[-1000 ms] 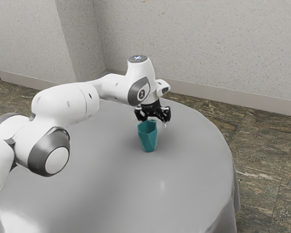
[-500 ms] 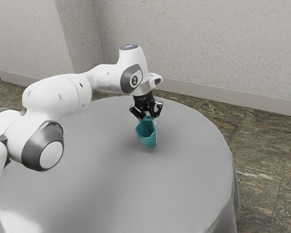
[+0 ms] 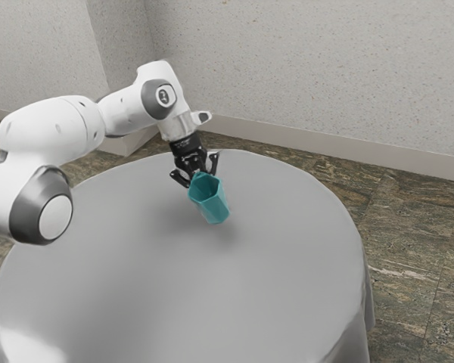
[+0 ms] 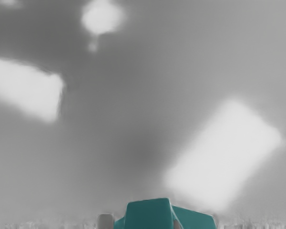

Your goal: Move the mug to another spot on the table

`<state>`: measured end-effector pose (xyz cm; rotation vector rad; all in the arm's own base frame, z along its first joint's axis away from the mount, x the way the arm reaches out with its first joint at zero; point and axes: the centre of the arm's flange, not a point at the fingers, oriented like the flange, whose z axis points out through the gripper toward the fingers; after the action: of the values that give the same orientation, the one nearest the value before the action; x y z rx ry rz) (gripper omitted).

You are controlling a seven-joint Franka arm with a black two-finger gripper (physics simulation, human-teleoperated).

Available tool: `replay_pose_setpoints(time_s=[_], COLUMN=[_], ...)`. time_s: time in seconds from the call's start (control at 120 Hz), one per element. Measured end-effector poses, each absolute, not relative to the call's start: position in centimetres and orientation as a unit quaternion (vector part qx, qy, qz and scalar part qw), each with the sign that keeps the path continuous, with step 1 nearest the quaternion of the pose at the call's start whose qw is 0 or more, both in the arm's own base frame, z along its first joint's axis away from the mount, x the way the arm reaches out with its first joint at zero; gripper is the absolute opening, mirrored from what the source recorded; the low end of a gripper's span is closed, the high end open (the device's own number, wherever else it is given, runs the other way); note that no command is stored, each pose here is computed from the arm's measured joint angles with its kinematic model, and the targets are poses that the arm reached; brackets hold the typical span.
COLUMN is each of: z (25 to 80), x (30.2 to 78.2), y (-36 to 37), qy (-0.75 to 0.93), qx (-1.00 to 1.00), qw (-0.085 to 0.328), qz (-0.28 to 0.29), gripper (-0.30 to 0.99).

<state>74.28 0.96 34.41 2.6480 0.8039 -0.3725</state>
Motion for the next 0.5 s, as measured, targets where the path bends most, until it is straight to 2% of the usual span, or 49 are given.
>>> replay_pose_setpoints(time_s=[0.15,0.383,0.5], z=[33.6,31.6,31.2], x=[72.3,68.2,67.2], y=[3.2,7.2,8.3], qy=[0.309,0.356,0.368], qx=[0.914,0.887,0.880], qw=[0.190,0.174,0.166], qz=[-0.180,-0.237,-0.249], gripper=[-0.07,-0.09,-0.09])
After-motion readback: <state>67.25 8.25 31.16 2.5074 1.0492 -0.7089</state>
